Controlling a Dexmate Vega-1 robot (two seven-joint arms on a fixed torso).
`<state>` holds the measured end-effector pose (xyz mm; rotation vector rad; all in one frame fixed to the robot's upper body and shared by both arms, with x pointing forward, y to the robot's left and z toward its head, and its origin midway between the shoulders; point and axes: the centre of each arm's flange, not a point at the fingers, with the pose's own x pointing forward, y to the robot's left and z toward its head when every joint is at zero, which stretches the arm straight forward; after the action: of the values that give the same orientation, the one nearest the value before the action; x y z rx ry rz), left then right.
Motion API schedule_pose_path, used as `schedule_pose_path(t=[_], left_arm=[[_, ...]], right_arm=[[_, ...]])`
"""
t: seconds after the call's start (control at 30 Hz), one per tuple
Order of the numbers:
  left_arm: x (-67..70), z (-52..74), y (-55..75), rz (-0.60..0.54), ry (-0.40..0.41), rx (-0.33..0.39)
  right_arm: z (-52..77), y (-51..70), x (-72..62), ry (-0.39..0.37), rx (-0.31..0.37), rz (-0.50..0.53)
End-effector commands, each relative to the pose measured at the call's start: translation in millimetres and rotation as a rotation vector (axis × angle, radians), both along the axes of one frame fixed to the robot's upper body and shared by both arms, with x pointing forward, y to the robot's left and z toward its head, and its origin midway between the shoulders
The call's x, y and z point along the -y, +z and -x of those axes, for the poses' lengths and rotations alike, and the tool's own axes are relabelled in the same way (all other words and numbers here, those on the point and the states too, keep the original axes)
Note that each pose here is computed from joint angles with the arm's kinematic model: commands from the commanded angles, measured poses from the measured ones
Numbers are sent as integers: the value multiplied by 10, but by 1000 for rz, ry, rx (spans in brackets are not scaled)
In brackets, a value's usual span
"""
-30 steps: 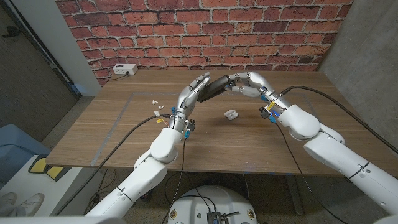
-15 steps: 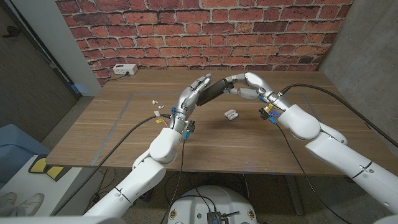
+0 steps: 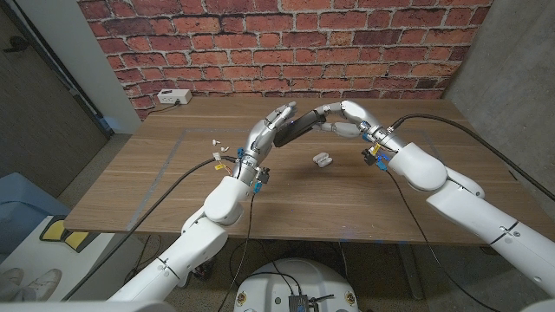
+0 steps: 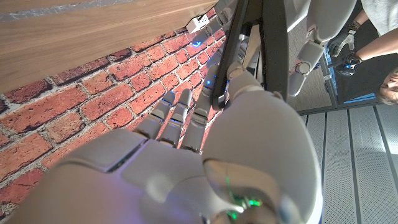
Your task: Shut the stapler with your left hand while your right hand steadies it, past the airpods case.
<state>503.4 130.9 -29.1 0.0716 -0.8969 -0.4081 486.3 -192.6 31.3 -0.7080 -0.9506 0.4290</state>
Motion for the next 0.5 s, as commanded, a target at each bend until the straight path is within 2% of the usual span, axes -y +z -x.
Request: schedule_pose_path(t=[0.03,0.5], left_arm=[[-32,-41,10,-29,-30,27],[-72,-98,-4,-51,2,-16]], right_arm=[[-68,-8,-16,24,-19,18],[-69,26,-45,16,-12,35]])
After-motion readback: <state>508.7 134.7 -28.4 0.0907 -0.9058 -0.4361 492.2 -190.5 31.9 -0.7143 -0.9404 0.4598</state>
